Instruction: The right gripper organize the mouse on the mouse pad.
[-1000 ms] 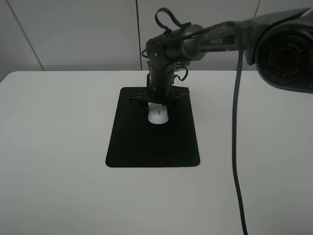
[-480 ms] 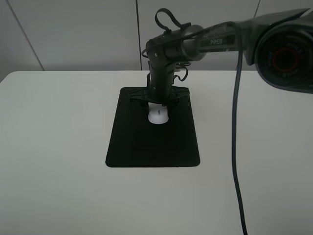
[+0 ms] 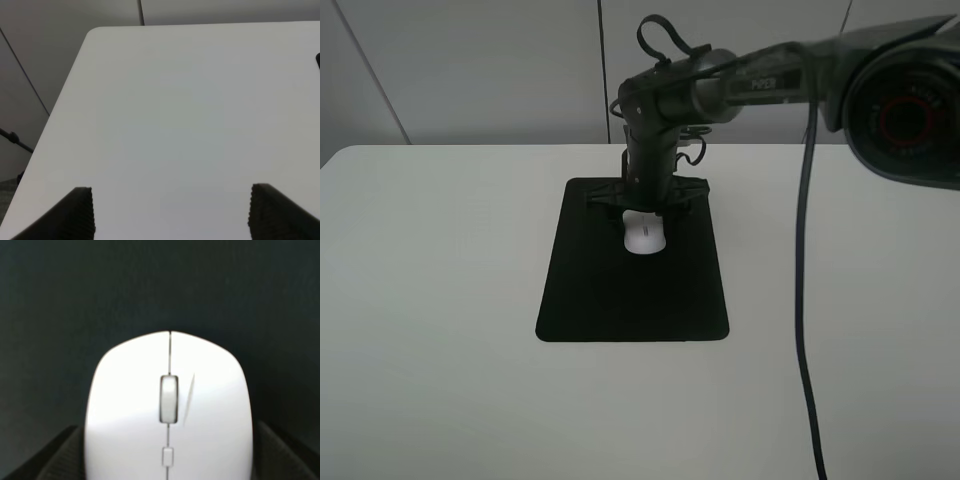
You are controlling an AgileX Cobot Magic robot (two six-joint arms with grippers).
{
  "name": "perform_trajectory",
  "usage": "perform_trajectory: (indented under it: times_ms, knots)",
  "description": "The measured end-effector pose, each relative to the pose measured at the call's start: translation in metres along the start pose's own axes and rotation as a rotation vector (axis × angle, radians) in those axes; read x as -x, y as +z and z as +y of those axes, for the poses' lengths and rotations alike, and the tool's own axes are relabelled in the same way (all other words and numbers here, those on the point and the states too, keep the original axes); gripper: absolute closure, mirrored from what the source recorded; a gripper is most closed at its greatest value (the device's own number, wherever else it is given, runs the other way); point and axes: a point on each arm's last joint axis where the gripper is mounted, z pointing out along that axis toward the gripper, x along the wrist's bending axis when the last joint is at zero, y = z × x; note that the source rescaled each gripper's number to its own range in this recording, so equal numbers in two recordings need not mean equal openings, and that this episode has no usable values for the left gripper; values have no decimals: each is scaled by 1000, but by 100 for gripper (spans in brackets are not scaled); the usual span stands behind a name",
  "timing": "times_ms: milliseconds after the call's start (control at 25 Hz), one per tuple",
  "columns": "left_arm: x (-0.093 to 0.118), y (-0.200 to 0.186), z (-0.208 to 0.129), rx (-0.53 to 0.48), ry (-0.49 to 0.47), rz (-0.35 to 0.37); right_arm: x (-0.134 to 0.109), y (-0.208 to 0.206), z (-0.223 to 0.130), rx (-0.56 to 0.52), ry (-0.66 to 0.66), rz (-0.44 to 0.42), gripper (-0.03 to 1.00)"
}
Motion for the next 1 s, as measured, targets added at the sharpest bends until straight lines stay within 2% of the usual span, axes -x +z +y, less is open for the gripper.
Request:
perform_trajectory:
  times_ms: [360,560,800,1000]
  knots:
    - [0,0,0,0,0,0,0,-39,10,74,3,34,63]
    - [0,0,0,0,0,0,7,-64,13,95,-40,15,63]
    - [0,0,0,0,0,0,37,-95,23,102,3,-14,63]
    - [0,0,0,0,0,0,71,-100,29,45,8,-66,63]
